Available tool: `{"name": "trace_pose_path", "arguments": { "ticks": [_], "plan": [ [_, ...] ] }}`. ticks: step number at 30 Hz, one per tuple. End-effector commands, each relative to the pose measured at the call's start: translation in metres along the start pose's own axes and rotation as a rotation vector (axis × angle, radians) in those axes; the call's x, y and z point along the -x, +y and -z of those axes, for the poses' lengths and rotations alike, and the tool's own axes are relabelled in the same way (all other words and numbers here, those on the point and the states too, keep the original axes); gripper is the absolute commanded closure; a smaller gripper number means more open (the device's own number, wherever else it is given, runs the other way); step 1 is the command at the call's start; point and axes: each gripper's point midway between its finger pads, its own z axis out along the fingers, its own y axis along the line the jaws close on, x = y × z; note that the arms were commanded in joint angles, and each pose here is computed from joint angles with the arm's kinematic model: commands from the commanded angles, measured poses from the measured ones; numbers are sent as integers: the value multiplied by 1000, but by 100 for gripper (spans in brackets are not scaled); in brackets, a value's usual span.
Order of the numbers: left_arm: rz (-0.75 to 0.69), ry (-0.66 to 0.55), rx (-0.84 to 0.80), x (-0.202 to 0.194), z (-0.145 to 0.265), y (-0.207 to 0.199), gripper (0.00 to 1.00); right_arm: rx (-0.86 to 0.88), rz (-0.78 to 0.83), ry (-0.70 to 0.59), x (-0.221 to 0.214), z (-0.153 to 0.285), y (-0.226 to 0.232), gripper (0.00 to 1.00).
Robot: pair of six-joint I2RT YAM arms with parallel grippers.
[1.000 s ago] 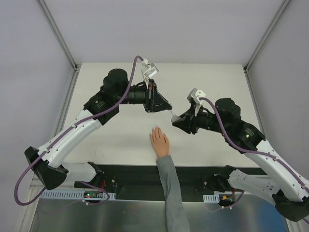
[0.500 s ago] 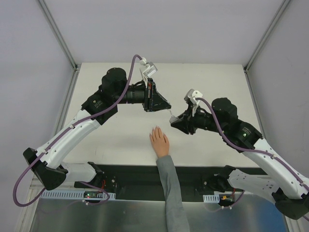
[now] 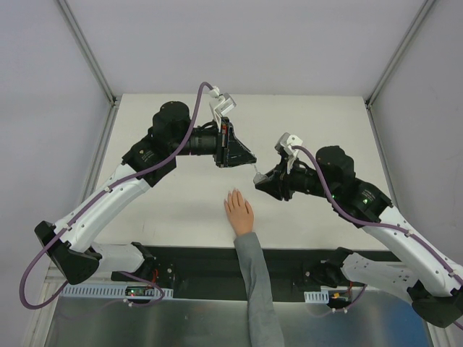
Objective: Paint the nails
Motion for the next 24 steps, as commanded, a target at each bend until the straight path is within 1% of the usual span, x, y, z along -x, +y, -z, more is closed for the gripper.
{"name": "trace_pose_path", "arguments": {
  "ticks": [1, 24],
  "plan": [
    [-46, -29, -41, 13, 3, -15, 100, 12, 53, -113, 39, 6, 6, 100],
    [-23, -7, -41, 7, -3, -9, 100, 18, 57, -125, 43, 5, 7, 99]
  ]
}}
